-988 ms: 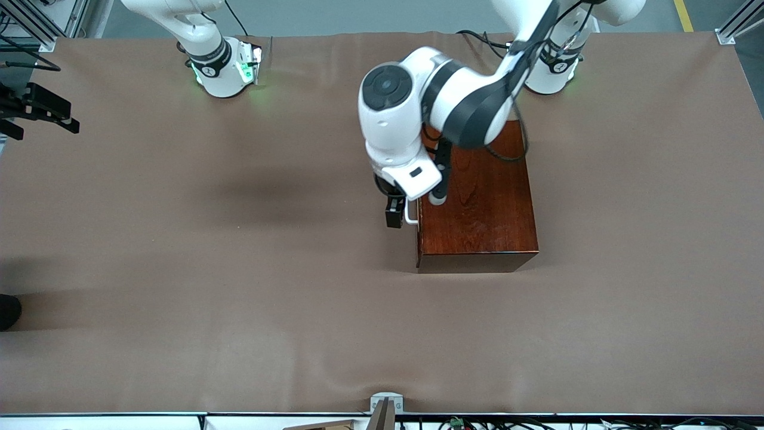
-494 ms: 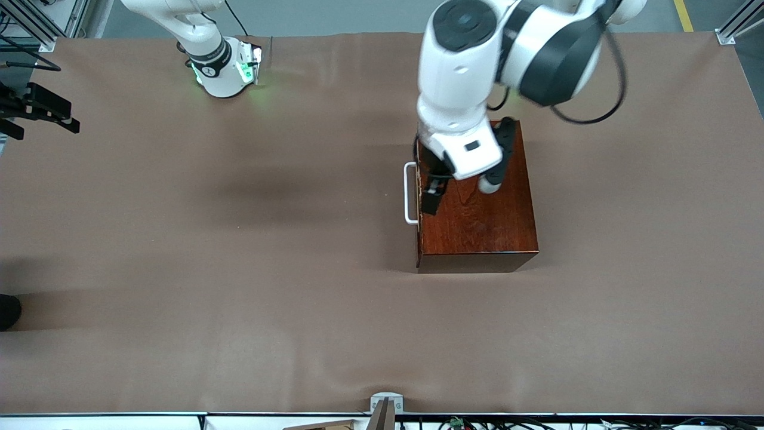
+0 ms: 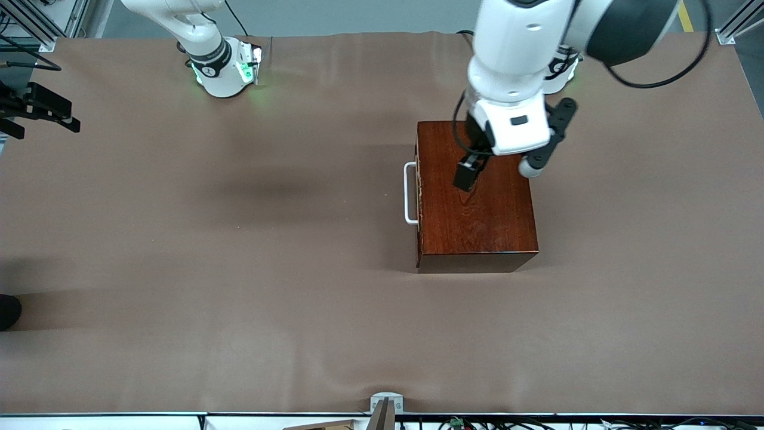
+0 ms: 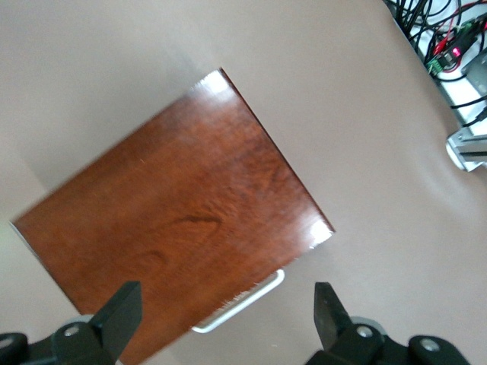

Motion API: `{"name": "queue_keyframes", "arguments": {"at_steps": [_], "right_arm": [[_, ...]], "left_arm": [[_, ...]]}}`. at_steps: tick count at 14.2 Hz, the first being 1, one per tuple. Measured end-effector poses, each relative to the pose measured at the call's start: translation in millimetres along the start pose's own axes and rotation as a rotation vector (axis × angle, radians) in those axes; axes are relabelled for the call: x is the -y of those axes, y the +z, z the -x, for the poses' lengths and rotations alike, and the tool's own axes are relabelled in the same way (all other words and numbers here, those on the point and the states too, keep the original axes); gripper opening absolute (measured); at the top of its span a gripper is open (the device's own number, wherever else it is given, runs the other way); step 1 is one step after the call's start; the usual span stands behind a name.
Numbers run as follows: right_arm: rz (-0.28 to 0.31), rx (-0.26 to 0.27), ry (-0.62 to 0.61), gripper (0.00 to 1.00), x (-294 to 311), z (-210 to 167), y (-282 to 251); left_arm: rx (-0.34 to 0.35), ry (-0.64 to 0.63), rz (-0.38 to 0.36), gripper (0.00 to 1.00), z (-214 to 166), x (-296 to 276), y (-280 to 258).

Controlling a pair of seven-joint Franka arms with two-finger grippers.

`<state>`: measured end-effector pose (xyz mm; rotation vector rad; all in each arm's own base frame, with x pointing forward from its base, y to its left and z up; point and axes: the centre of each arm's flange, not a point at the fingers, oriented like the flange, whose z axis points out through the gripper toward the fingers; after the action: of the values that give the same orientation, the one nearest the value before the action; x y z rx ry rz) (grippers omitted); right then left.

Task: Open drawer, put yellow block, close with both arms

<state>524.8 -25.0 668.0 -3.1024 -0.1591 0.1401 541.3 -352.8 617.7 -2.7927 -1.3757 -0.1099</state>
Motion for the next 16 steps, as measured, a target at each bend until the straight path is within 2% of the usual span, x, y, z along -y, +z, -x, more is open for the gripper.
{"name": "queue_keyframes", "arguments": {"at_steps": [7, 16], "right_arm": [[0.001, 0.002, -0.007, 1.00, 4, 0, 0], [0.000, 0.002, 0.000, 1.00, 0, 0, 0]], "left_arm": [[0.021, 0.316, -0.029, 1.00, -70, 51, -39], [0.058, 0.629, -0.061, 1.00, -154, 113, -36]]}}
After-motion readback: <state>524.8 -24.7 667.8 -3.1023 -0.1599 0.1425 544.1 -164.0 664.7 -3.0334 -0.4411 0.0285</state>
